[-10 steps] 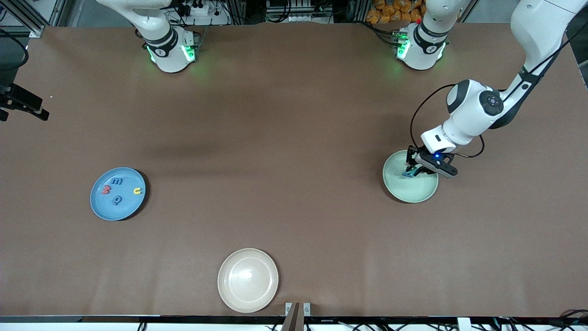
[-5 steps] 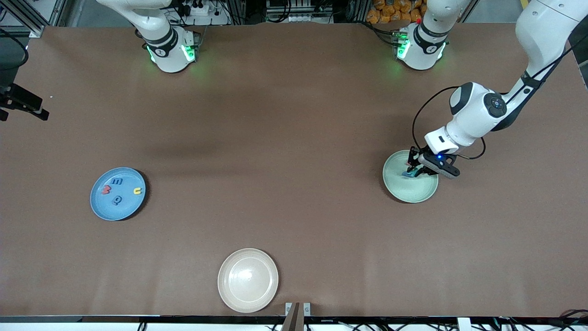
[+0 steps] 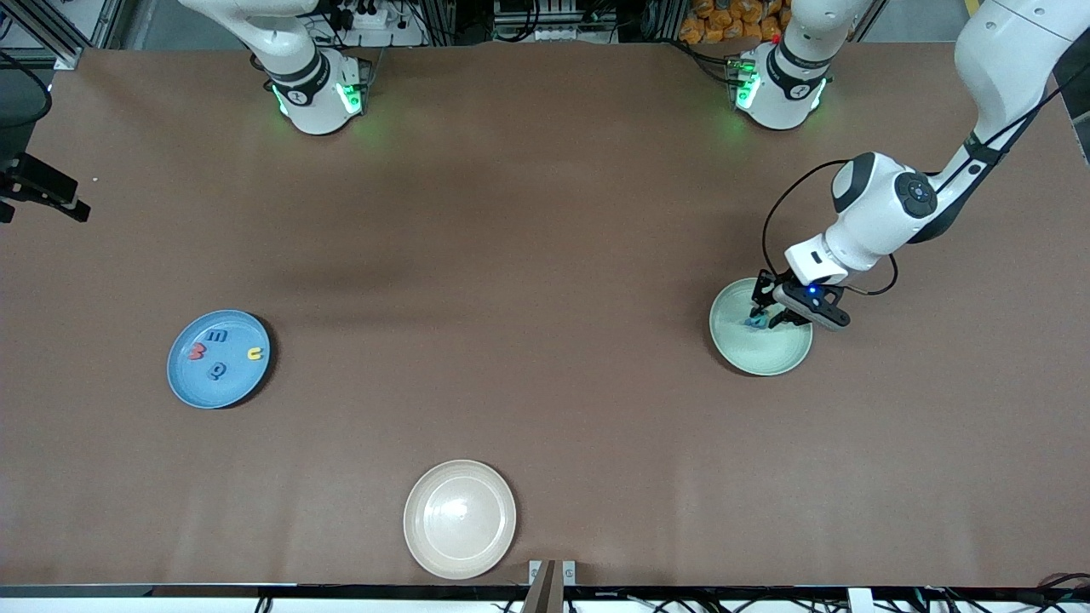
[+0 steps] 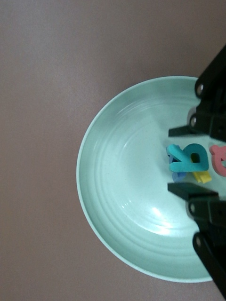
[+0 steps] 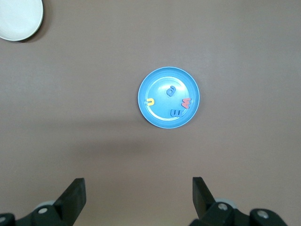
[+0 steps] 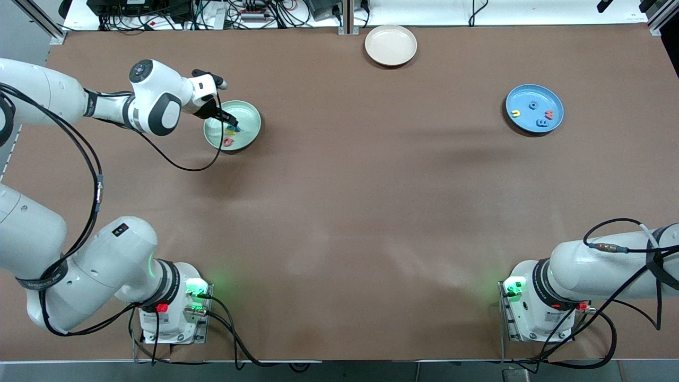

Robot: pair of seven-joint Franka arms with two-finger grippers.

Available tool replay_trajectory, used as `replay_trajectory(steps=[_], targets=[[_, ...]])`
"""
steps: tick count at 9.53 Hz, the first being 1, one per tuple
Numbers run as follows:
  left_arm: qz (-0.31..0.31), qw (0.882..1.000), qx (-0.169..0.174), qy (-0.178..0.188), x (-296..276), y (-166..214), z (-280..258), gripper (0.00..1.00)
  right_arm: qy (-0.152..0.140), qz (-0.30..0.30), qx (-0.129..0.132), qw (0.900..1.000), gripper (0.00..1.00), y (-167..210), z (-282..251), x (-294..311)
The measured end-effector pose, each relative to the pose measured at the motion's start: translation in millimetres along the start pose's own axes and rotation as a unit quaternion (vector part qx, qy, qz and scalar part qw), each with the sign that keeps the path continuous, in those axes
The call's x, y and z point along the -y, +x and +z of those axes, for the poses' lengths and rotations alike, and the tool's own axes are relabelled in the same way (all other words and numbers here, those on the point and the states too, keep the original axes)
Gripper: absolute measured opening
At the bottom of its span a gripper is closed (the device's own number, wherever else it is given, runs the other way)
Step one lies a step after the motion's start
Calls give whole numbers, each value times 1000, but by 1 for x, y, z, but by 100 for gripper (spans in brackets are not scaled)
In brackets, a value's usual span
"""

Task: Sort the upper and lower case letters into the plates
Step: 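Lower the teal k into the green plate and open the left gripper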

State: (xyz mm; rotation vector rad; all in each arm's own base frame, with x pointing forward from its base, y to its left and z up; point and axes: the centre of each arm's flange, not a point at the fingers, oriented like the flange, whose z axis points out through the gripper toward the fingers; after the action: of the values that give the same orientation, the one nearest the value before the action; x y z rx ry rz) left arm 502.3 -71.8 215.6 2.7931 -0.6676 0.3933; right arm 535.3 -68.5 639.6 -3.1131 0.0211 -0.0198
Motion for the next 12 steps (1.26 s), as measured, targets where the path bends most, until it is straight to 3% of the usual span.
replay_trajectory(steps=[1,3,5,9,12], targets=[[0,1000,-1,0,0,1,-1,68,0,0,0,1000,100,0,0,0],[5,1000,4,6,2,12,-7,69,0,-1,0,1000,100,0,0,1],[7,999,30,20,3,45,-27,70,0,-1,0,1000,100,0,0,1],[-64,995,53,59,21,124,-91,75,0,-1,-3,1000,100,-2,-4,1],[-81,991,76,73,35,140,-116,79,0,-1,-5,1000,100,-3,-5,2]])
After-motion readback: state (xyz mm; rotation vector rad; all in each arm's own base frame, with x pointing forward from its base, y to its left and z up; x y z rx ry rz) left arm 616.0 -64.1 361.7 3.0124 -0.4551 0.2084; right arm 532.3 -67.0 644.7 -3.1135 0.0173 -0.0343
